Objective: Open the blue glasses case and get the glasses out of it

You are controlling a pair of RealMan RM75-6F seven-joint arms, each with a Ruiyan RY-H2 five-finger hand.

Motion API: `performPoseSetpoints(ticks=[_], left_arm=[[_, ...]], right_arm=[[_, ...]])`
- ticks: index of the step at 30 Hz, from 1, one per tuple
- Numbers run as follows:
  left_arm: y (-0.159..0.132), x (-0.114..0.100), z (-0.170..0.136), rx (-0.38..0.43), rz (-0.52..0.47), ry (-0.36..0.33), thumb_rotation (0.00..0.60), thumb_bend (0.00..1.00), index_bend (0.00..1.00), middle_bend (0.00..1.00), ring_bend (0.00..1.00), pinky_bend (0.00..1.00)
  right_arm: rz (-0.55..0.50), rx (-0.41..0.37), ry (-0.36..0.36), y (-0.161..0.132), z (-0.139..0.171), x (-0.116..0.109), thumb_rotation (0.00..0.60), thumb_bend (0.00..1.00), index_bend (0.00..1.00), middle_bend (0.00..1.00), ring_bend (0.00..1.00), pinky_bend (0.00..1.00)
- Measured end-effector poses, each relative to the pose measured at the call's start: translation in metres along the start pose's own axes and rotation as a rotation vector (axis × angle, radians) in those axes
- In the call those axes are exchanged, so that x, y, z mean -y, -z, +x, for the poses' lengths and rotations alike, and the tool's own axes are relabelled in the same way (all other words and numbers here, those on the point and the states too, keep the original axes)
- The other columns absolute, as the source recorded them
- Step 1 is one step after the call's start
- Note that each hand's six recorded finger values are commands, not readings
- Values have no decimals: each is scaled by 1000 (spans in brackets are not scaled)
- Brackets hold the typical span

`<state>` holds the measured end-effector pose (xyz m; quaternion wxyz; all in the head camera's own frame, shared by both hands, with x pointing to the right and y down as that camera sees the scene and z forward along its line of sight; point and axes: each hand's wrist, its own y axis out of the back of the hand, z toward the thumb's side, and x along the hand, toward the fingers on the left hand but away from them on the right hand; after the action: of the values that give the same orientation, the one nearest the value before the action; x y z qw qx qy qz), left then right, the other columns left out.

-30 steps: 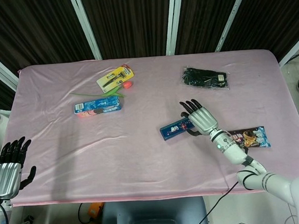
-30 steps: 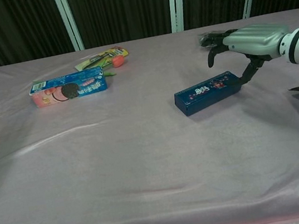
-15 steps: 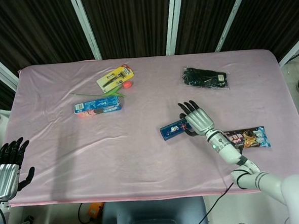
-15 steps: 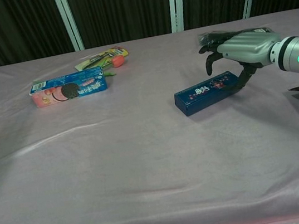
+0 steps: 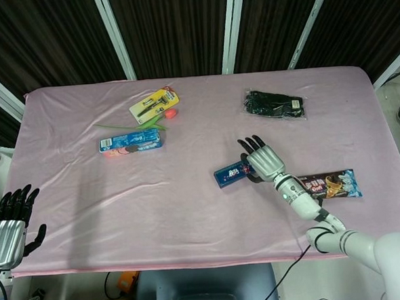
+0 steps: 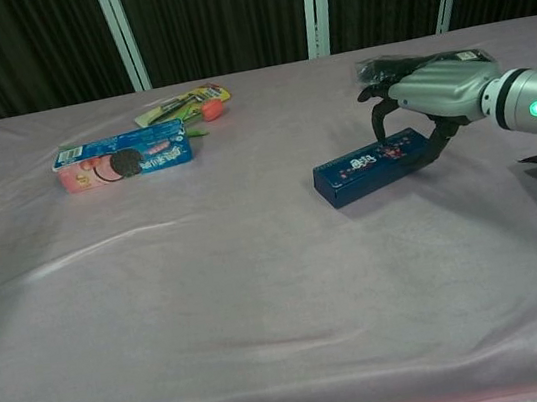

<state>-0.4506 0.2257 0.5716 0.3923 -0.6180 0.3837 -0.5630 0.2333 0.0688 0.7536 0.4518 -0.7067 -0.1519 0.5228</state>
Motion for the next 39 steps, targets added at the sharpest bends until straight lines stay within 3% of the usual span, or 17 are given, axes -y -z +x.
performPoseSetpoints(ticks=[23, 33, 39], left_arm=[[-1, 0, -3, 12, 2, -5, 600, 376, 0, 0, 0, 0], [0, -1, -3, 11, -1, -6, 600, 375, 0, 0, 0, 0], [0, 1, -3, 7, 3, -1, 600, 376, 0, 0, 0, 0]], right_arm=[[-9, -1, 17, -1, 0, -5, 600, 460, 582, 205, 107, 0], [2, 4, 7, -2, -1, -4, 600, 522, 619, 231, 125, 0], [18, 15, 32, -7, -15, -15, 600, 530, 621, 236, 129, 0]])
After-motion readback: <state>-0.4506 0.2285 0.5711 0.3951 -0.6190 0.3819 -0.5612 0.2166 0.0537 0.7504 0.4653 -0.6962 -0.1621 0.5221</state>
